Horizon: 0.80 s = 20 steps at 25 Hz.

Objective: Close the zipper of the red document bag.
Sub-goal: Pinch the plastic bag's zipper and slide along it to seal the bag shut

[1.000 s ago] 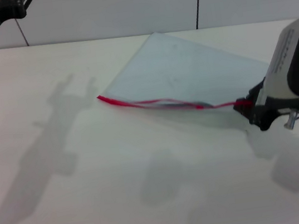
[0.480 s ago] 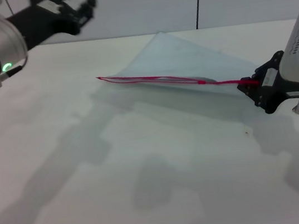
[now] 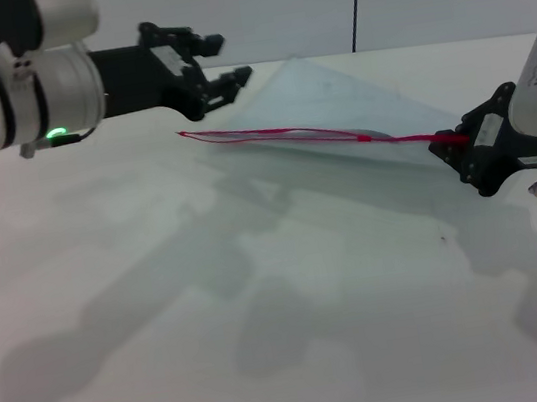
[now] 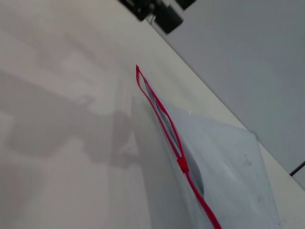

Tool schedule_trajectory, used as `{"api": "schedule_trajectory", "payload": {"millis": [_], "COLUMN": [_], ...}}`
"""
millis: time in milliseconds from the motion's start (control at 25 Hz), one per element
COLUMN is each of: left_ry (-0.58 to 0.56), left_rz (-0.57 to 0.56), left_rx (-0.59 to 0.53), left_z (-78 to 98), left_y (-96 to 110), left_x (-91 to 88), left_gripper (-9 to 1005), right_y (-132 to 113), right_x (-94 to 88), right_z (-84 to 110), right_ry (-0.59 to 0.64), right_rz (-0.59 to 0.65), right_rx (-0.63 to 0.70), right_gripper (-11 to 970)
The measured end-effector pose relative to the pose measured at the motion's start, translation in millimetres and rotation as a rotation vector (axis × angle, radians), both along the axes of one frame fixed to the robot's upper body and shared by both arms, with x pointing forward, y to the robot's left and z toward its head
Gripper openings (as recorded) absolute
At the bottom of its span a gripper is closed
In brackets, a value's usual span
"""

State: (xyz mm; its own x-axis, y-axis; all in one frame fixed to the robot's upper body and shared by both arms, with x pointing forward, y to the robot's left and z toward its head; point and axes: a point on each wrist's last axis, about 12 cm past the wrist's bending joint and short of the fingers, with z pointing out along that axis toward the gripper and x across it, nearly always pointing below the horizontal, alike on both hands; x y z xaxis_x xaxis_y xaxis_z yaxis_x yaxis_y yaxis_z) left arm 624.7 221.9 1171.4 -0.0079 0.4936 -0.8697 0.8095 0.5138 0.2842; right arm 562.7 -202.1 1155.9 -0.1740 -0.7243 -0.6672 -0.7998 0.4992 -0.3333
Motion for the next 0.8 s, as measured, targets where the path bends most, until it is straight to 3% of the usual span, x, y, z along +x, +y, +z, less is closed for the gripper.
{"api": "schedule_trajectory", "payload": {"millis": [560, 800], "left_ry": [0.026, 0.009], "left_rz": [-0.212, -0.245], "left_rx": [0.166, 0.234], "left_z": [8.4, 6.2], "left_y": [-33.1, -42.8], "left_x": [-3.2, -5.1], "left_gripper": [496, 497], "right_y": [16.4, 18.6], "right_x": [-7.1, -9.2], "right_z": [13.9, 17.3], "right_ry": [-0.006, -0.007], "right_rz": [0.071, 0.084], "right_rx": [0.036, 0.036], "right_gripper": [46, 46]}}
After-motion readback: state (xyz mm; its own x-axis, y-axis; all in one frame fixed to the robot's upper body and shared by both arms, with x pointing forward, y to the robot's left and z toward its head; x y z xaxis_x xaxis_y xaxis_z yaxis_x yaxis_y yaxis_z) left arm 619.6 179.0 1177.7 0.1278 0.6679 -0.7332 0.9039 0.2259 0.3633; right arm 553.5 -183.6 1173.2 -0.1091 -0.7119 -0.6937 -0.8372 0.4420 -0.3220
